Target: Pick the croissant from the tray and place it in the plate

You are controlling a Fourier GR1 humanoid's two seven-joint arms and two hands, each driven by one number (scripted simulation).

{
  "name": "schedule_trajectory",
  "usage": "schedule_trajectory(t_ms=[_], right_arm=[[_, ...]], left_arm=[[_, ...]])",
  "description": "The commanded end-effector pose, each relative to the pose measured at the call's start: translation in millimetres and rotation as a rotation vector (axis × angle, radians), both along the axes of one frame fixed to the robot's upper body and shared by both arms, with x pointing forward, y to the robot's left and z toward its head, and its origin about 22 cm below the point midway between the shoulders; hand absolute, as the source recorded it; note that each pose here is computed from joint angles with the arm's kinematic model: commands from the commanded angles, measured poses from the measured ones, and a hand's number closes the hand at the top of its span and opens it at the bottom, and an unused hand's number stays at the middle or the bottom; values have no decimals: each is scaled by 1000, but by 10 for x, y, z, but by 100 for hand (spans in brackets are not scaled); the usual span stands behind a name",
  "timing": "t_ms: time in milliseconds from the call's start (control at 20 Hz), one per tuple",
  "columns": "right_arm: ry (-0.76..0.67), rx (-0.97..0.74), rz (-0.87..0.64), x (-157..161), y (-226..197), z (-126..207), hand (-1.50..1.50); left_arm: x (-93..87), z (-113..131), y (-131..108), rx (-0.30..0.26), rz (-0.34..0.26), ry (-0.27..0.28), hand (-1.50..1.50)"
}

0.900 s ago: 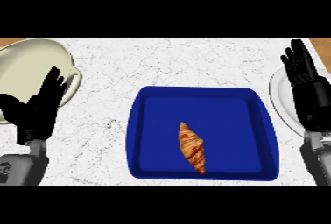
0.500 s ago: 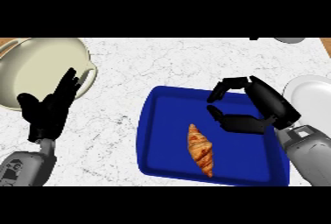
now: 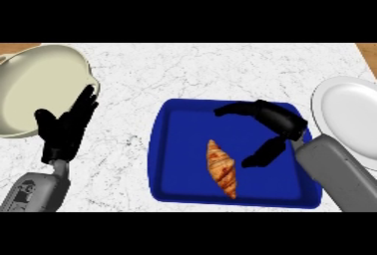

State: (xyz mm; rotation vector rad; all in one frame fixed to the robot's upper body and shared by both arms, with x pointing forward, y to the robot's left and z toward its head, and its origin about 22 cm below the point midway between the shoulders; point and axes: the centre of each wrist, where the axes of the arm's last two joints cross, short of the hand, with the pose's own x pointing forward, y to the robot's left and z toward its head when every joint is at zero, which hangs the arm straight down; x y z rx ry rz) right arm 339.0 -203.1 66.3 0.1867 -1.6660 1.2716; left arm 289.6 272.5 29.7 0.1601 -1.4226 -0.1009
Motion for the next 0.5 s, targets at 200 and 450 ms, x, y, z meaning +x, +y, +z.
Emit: schedule_trajectory(t_ms=[200, 450], right_arm=[[-74, -275, 160, 135, 300, 185, -150], [-67, -356, 184, -14, 453, 159, -150]], left_arm=[[-21, -42, -3, 11, 4, -3, 0], [-14, -120, 82, -1, 19, 32, 0]])
